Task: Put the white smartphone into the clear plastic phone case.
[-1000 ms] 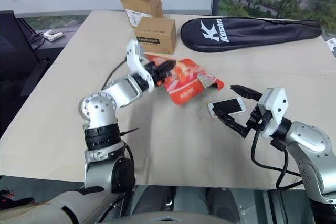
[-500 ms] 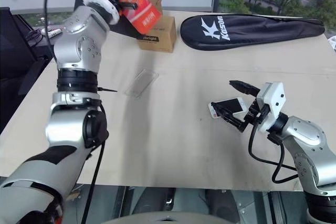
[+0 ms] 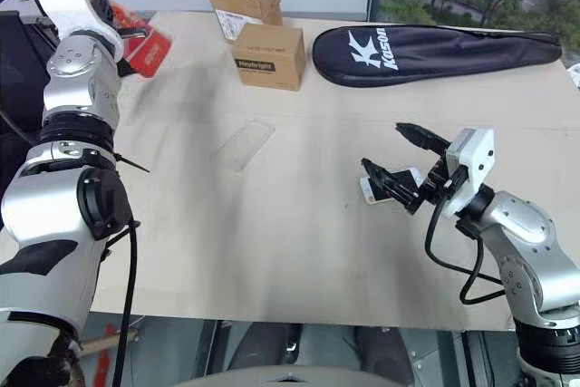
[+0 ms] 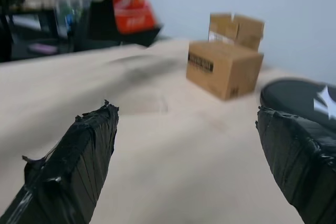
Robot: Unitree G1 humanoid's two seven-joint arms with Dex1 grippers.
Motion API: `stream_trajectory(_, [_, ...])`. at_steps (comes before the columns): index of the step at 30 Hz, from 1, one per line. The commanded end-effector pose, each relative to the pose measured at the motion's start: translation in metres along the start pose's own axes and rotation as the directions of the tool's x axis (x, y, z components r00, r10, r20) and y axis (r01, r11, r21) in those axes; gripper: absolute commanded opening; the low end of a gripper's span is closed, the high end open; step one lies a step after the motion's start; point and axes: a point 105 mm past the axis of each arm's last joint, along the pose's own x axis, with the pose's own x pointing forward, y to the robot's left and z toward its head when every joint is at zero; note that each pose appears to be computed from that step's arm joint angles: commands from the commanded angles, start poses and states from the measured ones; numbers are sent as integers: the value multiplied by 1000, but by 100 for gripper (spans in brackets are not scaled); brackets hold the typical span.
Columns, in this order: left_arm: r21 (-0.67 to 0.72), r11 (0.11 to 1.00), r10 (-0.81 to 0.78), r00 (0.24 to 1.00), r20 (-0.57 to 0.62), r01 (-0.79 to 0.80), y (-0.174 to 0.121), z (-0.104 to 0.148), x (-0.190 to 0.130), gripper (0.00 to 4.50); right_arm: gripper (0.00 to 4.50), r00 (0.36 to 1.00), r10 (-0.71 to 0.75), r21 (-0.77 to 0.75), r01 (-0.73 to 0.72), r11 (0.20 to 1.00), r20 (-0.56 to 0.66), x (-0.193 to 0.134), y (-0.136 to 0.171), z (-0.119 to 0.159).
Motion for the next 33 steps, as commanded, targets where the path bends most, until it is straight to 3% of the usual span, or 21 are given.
stream_trajectory(1, [5,998,69,996,64,-69,20,15,0,2,450,994,-8,-20,10,1000,107,1,-1,24])
stream_trajectory(7, [9,998,57,998,8,-57,23,-4,-2,2,450,995,-2,-20,4,1000,101,2,0,23])
stream_trajectory(13, [3,999,38,999,-9,-38,19,-6,-1,2,450,996,0,-23,2,1000,93,1,1,21])
stream_trajectory(17, [-17,998,68,998,-20,-68,26,-8,-1,114,450,996,0,-23,2,1000,88,1,2,19])
stream_trajectory(21, [-85,984,152,987,-45,-155,40,-12,-3,273,450,996,-2,-23,4,1000,85,0,1,18])
stream_trajectory(24, [-100,984,139,988,-66,-145,39,-17,-3,418,450,996,-2,-22,4,1000,85,-1,1,18])
stream_trajectory(25, [-107,985,131,989,-73,-138,37,-19,-3,443,450,996,-2,-22,4,1000,84,-1,1,18])
stream_trajectory(33, [-170,985,20,992,-121,-40,16,-31,-4,443,450,996,2,-23,0,1000,88,0,-1,19])
